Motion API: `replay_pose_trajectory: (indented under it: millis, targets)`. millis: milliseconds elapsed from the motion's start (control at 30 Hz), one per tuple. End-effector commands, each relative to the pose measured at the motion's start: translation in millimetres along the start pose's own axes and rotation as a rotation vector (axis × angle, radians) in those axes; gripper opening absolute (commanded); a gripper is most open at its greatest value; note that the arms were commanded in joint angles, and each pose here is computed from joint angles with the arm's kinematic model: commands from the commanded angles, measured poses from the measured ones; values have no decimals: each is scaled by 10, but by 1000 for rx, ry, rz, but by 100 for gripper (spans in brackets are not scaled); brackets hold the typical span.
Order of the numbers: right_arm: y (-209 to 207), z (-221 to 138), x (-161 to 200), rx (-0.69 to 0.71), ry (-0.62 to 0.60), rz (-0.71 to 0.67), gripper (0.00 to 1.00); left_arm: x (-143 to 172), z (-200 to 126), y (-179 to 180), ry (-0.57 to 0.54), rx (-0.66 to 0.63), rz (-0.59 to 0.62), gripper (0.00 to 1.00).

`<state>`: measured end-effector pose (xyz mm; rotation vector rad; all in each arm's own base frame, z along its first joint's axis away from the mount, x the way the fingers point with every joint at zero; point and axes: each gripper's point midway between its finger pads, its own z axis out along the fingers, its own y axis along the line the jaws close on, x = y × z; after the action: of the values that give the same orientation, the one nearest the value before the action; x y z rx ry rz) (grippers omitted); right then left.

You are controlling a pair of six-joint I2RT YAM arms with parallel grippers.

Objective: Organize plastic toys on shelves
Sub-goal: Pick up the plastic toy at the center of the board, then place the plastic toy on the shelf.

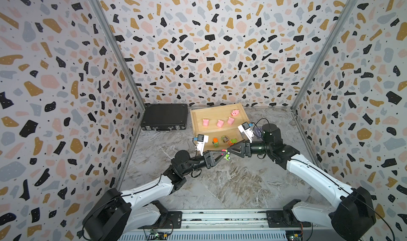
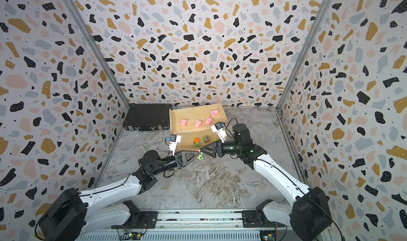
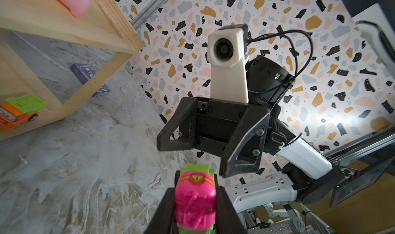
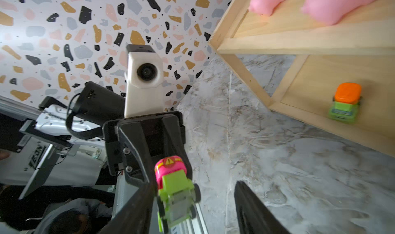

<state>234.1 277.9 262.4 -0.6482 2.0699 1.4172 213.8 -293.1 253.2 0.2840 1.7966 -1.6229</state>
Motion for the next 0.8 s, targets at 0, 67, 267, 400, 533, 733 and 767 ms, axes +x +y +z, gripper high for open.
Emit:
replay_pose_trajectory:
  millis: [0, 67, 267, 400, 533, 733, 767]
  targets:
    - [-177, -295, -166, 250, -92, -106, 72, -21, -128, 37, 34, -134, 145, 11]
    - [-314, -420, -168, 357, -118, -114, 74, -25, -266, 116, 42, -232, 206, 11]
    - [-605, -719, -104, 568, -150, -120, 75, -212, -887, 420, -25, -611, 337, 11]
    - [-653, -752, -62, 582, -147, -107, 76, -351, -1269, 543, -115, -790, 355, 11]
    - [-681, -756, -42, 586, -143, -98, 76, -485, -1573, 641, -219, -925, 337, 10]
    - [-706, -765, -21, 590, -141, -90, 76, -581, -1632, 958, -223, -1027, 263, 10]
    - [-707, -767, -19, 591, -141, -88, 76, -606, -1608, 1018, -220, -1031, 244, 10]
